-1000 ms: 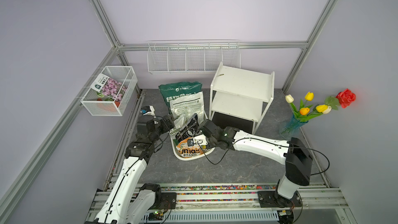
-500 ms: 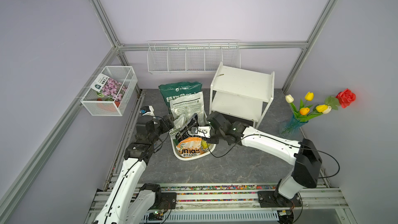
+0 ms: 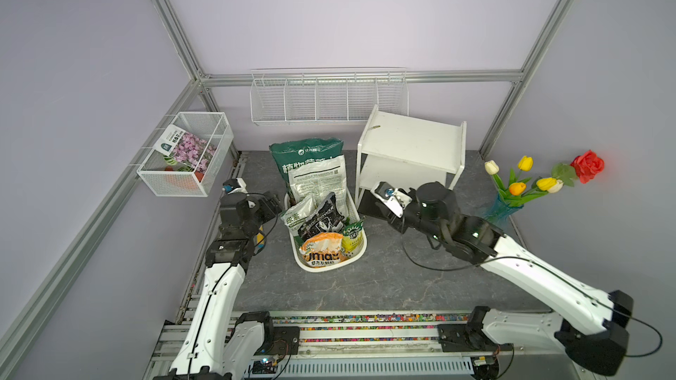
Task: Take down the fertilizer bag from the shelf
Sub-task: Reset both arms
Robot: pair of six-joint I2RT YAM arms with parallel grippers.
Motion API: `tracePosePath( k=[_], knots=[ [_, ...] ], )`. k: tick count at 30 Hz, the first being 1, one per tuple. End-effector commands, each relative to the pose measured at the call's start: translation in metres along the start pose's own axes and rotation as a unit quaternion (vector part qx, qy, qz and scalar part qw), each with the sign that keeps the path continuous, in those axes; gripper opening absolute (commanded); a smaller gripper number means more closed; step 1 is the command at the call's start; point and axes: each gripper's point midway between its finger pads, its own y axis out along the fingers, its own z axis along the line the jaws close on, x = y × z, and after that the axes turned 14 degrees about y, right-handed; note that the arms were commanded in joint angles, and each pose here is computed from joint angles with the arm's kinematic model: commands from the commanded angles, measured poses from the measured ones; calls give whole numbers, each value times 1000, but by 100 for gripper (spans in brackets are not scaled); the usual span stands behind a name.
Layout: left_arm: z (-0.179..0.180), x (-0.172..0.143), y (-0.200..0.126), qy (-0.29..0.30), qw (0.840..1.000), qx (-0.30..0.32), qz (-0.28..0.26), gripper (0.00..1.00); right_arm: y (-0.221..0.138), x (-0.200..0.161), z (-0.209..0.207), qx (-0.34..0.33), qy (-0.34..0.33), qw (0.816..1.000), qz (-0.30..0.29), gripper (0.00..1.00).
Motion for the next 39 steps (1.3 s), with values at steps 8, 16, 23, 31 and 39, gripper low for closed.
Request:
tracePosePath(
  k=[8, 16, 23, 31, 39],
  knots=[
    [41, -7, -12, 26, 994, 82, -60, 91, -80, -123, -98, -283, 234, 929, 37, 0],
    [71, -40, -3, 45, 985, 131, -103, 90, -73, -197, -172, -403, 305, 862, 48, 0],
    [77, -61, 38, 123, 982, 129, -55, 87, -45, -246, -237, -421, 377, 824, 35, 0],
    [86, -69, 74, 158, 977, 134, -57, 87, -25, -281, -278, -482, 346, 805, 16, 0],
    [70, -62, 100, 191, 976, 87, -60, 89, 17, -290, -265, -374, 358, 855, 29, 0]
  ],
)
